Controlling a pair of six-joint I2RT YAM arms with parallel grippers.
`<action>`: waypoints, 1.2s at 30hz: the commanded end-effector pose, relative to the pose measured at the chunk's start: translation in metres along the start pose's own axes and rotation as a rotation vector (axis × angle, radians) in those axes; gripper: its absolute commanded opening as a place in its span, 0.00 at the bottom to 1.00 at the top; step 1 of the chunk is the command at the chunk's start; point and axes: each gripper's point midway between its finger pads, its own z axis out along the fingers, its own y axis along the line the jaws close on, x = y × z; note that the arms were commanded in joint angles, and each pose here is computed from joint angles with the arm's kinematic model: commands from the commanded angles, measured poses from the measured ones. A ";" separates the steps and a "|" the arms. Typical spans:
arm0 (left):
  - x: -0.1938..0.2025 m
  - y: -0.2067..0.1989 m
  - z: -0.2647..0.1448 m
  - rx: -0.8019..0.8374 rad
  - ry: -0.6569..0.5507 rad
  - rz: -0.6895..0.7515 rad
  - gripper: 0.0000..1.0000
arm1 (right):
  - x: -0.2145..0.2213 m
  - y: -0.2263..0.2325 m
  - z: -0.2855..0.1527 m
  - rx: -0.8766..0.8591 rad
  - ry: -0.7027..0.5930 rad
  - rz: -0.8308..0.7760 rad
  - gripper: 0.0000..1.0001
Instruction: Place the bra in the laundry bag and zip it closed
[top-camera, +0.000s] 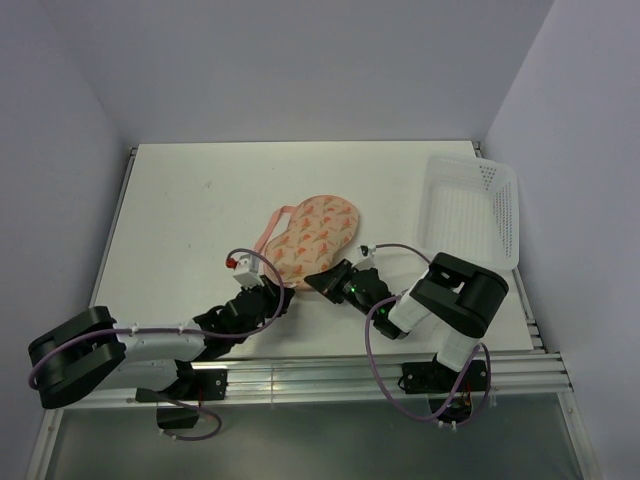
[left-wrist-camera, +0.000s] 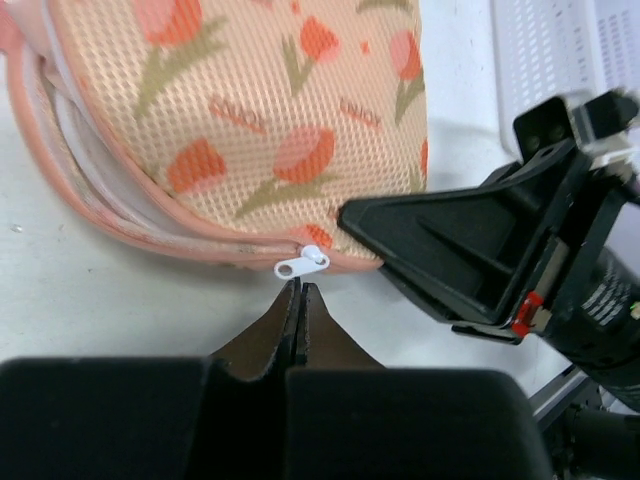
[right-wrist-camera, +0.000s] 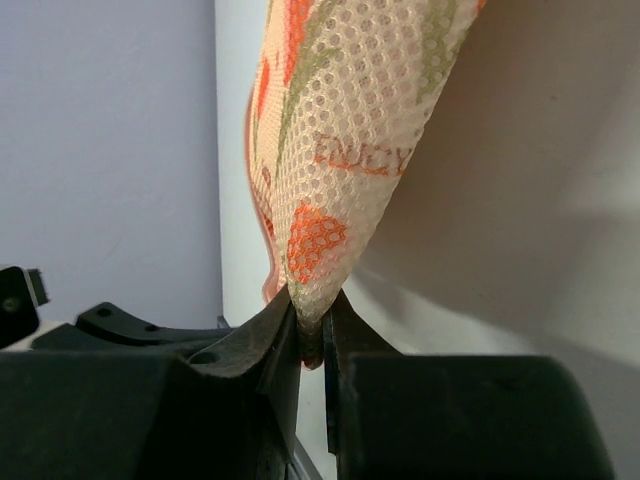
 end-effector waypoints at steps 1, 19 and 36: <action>-0.015 0.004 -0.004 -0.031 -0.062 -0.006 0.00 | -0.007 -0.002 -0.005 -0.012 -0.026 -0.022 0.06; 0.003 -0.039 0.003 0.066 0.079 0.109 0.54 | -0.011 -0.002 -0.007 -0.016 -0.032 -0.053 0.04; -0.014 -0.020 0.018 -0.130 -0.006 0.081 0.42 | -0.007 -0.001 -0.004 -0.022 -0.013 -0.060 0.04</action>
